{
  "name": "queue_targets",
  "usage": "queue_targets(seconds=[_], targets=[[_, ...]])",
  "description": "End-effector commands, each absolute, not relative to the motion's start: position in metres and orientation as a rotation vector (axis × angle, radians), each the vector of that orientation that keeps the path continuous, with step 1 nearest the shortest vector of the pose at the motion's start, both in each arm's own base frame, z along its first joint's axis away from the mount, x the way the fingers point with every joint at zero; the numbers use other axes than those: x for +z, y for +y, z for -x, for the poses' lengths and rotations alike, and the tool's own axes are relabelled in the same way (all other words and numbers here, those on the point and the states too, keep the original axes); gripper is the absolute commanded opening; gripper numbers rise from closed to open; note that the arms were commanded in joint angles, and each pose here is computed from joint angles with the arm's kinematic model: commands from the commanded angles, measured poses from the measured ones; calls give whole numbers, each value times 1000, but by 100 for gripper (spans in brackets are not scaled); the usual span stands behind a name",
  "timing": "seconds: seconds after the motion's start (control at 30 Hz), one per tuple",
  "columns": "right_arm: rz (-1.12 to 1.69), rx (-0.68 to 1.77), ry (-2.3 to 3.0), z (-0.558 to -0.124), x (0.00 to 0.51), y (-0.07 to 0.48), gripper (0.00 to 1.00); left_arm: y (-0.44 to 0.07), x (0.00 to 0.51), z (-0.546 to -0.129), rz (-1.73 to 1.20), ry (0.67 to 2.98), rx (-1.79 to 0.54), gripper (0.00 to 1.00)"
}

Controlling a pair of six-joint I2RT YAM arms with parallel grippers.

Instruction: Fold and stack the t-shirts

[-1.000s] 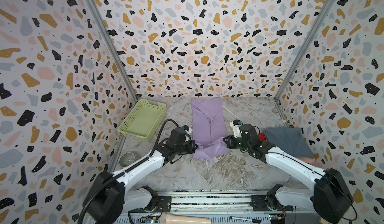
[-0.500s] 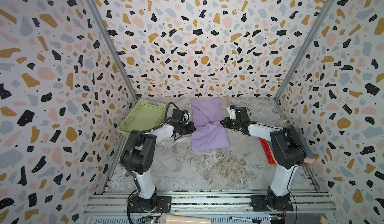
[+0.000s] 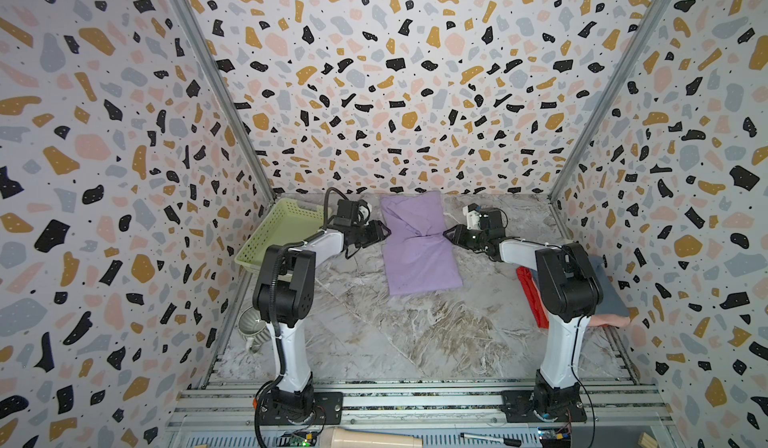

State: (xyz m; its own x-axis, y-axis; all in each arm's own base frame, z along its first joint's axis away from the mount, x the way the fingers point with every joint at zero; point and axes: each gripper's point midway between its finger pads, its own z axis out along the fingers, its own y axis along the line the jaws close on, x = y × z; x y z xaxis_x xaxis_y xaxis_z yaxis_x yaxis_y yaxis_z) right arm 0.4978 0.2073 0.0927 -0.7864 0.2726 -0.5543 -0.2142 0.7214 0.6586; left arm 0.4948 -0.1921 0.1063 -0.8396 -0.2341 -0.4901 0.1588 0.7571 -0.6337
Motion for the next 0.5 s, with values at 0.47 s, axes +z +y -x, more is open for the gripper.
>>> queue_targets(seconds=[0.47], targets=[[-48, 890, 2422, -365, 86, 170, 63, -197, 104, -354, 49, 2445, -835, 66]])
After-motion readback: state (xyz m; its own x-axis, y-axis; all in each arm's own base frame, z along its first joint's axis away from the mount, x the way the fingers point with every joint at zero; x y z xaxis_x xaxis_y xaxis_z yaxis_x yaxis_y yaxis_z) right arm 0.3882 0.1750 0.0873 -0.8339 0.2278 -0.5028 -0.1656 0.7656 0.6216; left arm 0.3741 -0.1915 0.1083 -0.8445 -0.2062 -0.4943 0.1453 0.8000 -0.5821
